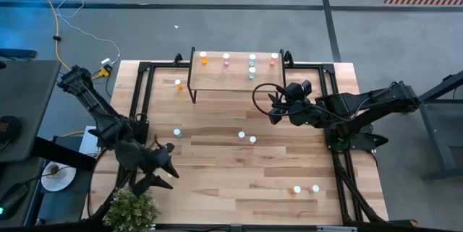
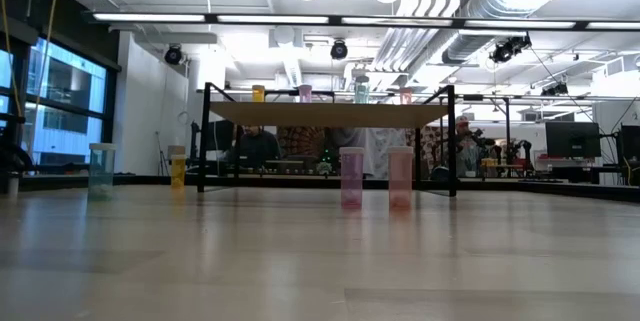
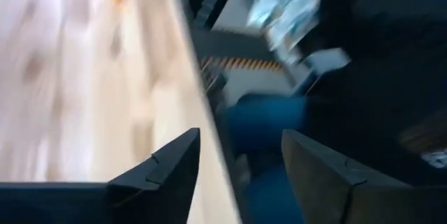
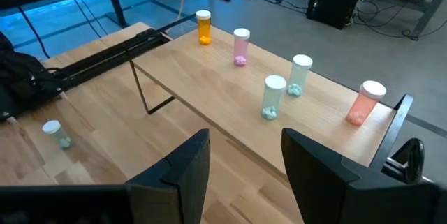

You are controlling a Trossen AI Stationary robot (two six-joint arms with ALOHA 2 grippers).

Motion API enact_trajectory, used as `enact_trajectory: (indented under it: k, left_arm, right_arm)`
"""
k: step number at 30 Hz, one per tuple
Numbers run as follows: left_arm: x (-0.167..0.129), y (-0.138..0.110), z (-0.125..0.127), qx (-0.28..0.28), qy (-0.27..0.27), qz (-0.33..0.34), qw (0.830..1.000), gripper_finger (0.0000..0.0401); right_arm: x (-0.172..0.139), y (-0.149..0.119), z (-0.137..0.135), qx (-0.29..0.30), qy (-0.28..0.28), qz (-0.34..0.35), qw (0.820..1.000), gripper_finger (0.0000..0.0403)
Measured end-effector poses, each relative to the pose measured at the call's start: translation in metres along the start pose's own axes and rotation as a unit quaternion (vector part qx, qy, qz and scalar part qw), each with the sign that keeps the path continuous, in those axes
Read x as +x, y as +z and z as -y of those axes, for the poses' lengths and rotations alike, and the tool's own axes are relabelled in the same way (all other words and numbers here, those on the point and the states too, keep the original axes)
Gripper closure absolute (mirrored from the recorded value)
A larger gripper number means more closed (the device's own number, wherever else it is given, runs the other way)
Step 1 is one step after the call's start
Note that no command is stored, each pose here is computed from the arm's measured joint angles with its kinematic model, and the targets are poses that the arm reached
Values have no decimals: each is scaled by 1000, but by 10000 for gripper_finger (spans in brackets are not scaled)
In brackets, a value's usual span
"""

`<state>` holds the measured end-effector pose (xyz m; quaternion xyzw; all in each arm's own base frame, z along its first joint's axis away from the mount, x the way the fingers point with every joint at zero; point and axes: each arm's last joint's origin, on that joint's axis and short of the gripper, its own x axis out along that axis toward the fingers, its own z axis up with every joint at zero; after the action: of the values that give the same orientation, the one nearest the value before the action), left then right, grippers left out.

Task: Pick and place medicine bottles onto shelf by color
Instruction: Put the bottom purple pill bottle on the shelf aligned with the other purple pill bottle

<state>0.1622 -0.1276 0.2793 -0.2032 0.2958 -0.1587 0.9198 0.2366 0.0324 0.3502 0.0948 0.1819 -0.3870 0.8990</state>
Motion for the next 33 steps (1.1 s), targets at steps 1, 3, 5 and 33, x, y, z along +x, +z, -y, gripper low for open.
enact_trajectory:
  k: [1,3,5,33]
  left_arm:
    - [0,-4,-3,-11,13,-20,1000,201]
    - [-1,-12,-8,-26,46,-59,997,198]
    - [-1,-20,-13,-40,91,-87,991,199]
    - [36,-55,-29,-23,208,-240,948,192]
  right_arm:
    - [0,0,0,0,0,0,1000,233]
    - [0,-1,0,-3,-1,-2,1000,233]
    - [0,-1,0,-3,-1,-2,1000,233]
    - [7,-14,0,-12,-7,-8,1000,233]
